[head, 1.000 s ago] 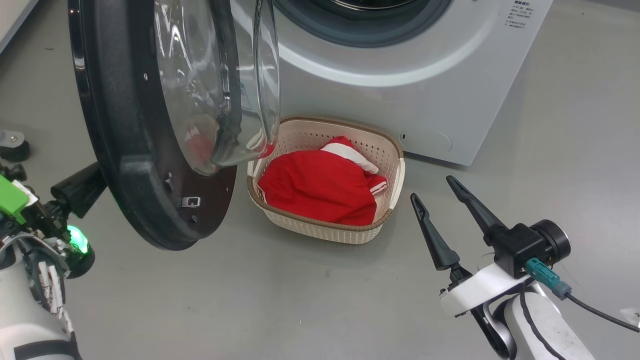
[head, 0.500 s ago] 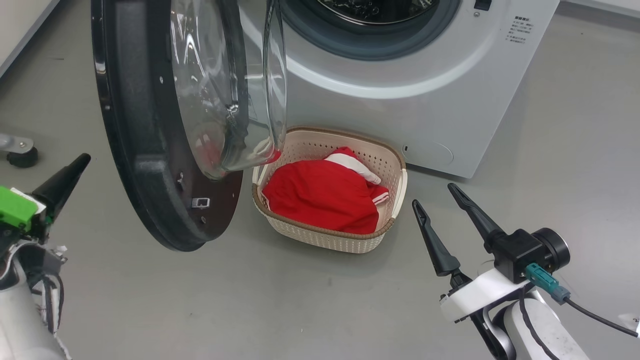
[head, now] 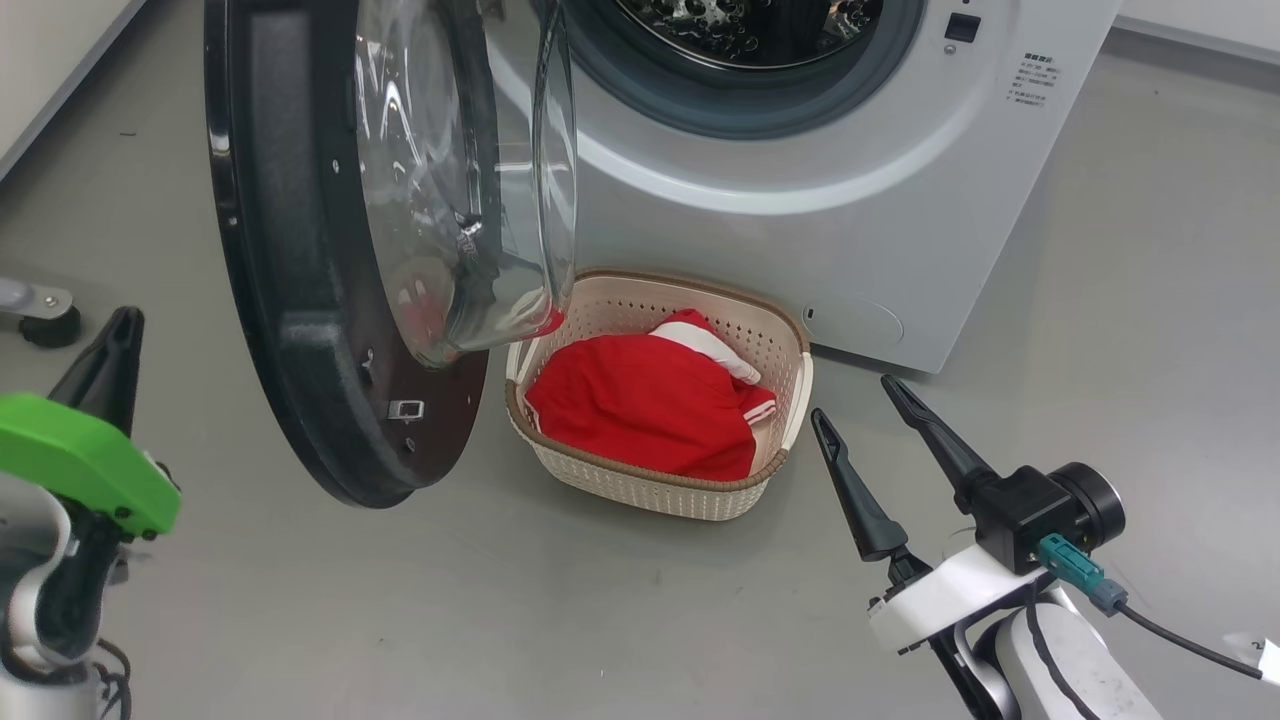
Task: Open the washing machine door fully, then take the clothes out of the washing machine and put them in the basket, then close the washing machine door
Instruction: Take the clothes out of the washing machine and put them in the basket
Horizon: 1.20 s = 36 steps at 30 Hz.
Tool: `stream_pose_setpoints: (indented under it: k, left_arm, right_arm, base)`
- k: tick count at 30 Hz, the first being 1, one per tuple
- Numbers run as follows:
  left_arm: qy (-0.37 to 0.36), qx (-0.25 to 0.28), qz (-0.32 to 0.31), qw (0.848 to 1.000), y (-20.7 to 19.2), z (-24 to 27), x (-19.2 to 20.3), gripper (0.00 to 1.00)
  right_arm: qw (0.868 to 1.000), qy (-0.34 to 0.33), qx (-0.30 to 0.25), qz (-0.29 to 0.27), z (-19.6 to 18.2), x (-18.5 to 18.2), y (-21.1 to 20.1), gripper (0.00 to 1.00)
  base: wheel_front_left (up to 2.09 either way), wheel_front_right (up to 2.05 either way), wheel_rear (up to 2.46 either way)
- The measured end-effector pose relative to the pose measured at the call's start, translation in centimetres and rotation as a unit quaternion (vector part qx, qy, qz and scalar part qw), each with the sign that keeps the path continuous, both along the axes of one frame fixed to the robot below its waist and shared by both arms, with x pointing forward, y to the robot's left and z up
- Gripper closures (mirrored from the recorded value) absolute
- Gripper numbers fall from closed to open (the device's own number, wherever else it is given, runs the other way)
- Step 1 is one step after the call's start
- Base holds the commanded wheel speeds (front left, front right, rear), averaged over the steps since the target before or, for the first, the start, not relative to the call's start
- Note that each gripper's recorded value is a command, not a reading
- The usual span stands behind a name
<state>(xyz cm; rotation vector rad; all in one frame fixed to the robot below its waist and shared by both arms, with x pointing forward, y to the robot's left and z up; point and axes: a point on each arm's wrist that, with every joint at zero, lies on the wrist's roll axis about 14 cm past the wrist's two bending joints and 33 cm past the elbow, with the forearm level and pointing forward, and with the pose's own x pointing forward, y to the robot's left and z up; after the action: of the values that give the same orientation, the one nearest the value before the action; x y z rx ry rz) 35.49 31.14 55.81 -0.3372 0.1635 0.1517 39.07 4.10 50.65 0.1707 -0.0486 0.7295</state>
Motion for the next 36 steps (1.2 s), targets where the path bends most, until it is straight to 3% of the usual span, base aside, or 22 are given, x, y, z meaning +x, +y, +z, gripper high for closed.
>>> stream_pose_setpoints:
  k: [17,18,19,20,22,36]
  left_arm:
    - [-0.050,0.065,0.066,0.994,0.4,-4.1,-4.3,1.00]
    - [-0.055,0.064,0.067,0.994,0.3,-4.2,-4.4,0.93]
    - [-0.059,0.063,0.068,0.994,0.2,-4.2,-4.4,0.61]
    - [-0.058,0.061,0.067,0.994,0.0,-4.5,-4.4,0.54]
    - [-0.059,0.063,0.068,0.994,-0.1,-4.8,-4.6,0.00]
    - [-0.089,0.080,0.086,0.989,0.0,-5.2,-4.9,0.00]
  right_arm:
    - [1.000,-0.001,0.003,-0.002,0.4,-0.5,-0.1,0.00]
    - [1.000,-0.001,0.004,-0.002,0.4,-0.5,-0.1,0.00]
    - [1.000,-0.001,0.004,-0.002,0.4,-0.5,-0.1,0.00]
    - [1.000,-0.001,0.004,-0.002,0.4,-0.5,-0.1,0.00]
    - [1.000,-0.001,0.005,-0.002,0.4,-0.5,-0.1,0.00]
    - [1.000,0.000,0.006,-0.008,0.3,-0.4,-0.4,0.00]
  base:
    - [0.00,0.00,0.00]
    - [0.00,0.00,0.00]
    - [0.00,0.00,0.00]
    - [0.00,0.00,0.00]
    - [0.00,0.00,0.00]
    - [0.00,0.00,0.00]
